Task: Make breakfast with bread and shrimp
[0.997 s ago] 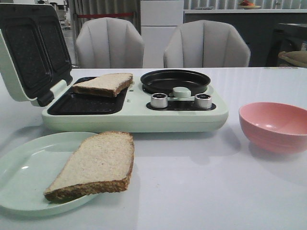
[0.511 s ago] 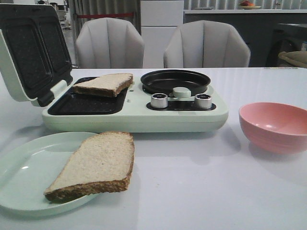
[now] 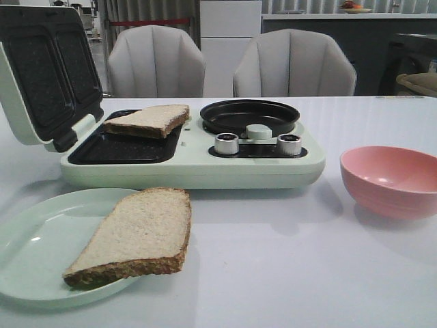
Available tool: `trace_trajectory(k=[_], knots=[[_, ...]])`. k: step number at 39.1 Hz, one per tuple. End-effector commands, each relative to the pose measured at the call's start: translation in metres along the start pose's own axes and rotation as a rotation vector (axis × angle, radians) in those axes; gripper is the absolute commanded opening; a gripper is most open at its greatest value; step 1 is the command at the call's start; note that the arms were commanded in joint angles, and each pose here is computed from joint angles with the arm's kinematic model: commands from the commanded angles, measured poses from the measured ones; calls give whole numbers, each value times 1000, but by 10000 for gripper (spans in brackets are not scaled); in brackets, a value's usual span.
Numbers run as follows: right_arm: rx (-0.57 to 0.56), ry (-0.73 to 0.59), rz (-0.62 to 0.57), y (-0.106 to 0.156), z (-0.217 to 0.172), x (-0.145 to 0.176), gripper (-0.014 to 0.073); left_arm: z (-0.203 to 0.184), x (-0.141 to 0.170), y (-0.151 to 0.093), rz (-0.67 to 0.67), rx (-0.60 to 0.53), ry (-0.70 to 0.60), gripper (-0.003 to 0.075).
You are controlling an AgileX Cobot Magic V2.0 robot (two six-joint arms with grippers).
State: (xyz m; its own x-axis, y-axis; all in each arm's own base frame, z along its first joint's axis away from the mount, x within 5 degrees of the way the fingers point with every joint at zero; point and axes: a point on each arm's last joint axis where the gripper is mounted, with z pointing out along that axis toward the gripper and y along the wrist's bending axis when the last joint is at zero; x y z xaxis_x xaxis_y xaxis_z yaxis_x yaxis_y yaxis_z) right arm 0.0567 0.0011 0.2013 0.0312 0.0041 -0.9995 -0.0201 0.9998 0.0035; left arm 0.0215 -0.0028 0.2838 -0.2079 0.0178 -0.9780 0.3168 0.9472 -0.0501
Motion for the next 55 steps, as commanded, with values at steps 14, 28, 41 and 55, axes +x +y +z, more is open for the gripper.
trace_trajectory(k=[14,28,41,55], knots=[[3,-407,44,-1,-11,-48,142,-4,-16,-1,4,15,-128,513],[-12,121,67,2,9,-107,142,-4,-16,-1,6,14,-128,513],[-31,218,144,5,24,-105,151,-4,-16,0,19,4,-129,513],[-198,453,208,29,76,-131,523,-4,-16,0,19,4,-129,513]])
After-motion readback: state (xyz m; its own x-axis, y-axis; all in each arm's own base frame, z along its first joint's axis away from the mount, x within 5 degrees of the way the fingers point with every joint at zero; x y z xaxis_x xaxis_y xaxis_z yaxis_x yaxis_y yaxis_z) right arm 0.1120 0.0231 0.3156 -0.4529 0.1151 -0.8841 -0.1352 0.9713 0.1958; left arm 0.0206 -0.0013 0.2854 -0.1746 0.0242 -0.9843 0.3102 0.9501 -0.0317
